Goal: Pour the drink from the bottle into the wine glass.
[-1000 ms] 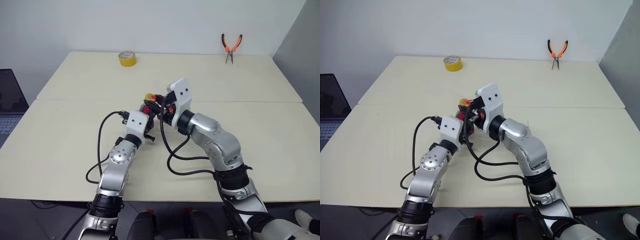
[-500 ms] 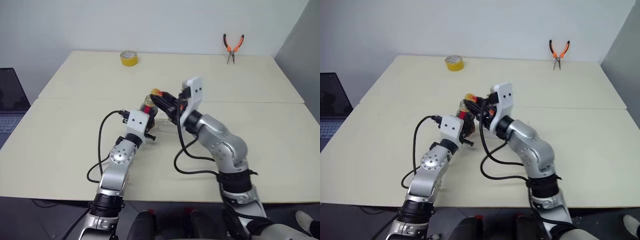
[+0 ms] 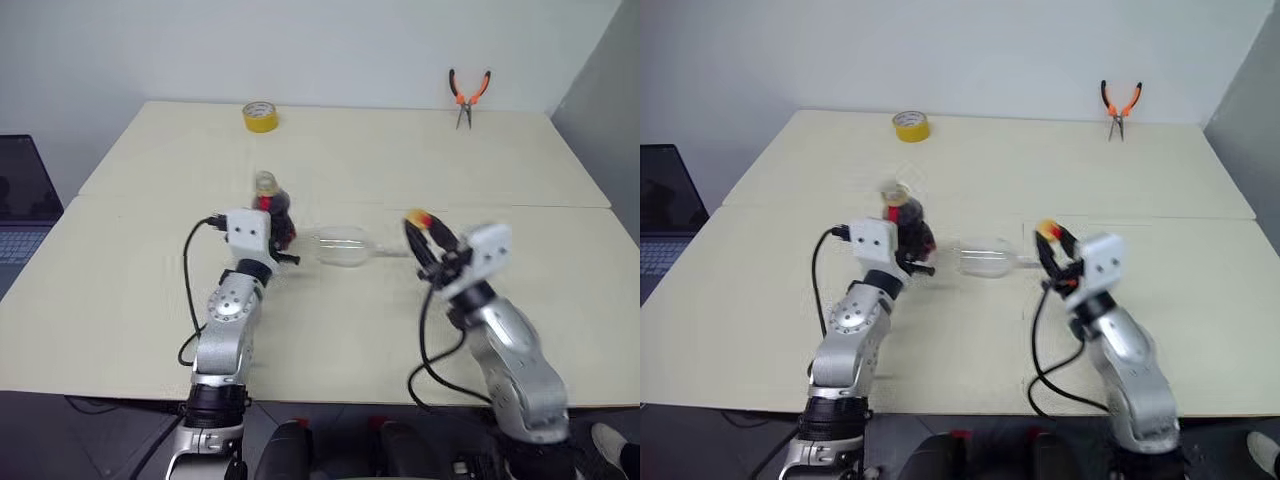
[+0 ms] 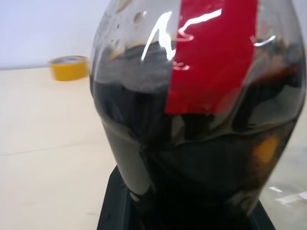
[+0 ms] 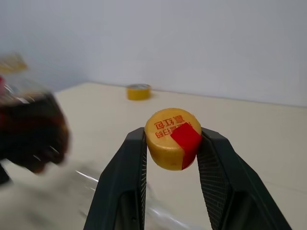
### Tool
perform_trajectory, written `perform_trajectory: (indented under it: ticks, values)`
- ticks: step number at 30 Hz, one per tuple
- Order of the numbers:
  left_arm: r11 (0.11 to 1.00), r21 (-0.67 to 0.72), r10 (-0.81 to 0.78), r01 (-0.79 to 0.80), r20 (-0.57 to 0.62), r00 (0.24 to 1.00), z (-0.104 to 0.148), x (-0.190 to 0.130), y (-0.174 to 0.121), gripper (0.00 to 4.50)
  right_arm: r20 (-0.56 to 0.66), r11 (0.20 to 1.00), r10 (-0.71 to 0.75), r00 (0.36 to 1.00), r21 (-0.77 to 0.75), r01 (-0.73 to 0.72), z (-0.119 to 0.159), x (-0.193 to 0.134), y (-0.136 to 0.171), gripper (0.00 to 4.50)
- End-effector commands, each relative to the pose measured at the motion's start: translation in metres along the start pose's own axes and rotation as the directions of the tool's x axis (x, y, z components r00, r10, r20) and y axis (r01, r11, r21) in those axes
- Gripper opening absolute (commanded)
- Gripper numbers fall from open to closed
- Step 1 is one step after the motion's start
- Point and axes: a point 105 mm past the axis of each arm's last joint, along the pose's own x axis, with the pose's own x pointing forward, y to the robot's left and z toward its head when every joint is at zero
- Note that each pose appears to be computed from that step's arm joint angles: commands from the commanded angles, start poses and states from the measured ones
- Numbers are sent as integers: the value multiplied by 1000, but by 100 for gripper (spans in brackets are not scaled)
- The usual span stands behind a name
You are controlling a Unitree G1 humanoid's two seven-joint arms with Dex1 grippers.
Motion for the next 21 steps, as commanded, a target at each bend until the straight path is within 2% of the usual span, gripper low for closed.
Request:
perform_trajectory:
  ticks: [1, 7, 10, 16, 21]
  values:
    - [1000, 8, -1, 0, 72, 997, 19, 4, -3, 67, -2, 995, -80, 997, -60, 79, -6, -22, -24, 120]
    - [1000, 3, 8, -9, 66, 998, 17, 4, -1, 67, -196, 975, -221, 955, -31, 219, -54, -50, -58, 120]
    - [1000, 2, 8, -8, 66, 998, 17, 5, -2, 67, -317, 955, -290, 903, -36, 294, -80, -61, -71, 120]
    - [1000, 1, 6, -6, 65, 998, 17, 5, -2, 67, -370, 944, -297, 880, 26, 330, -90, -60, -73, 120]
    - [1000, -2, 5, -5, 66, 998, 18, 6, -3, 67, -423, 952, -270, 865, 17, 306, -96, -63, -72, 288]
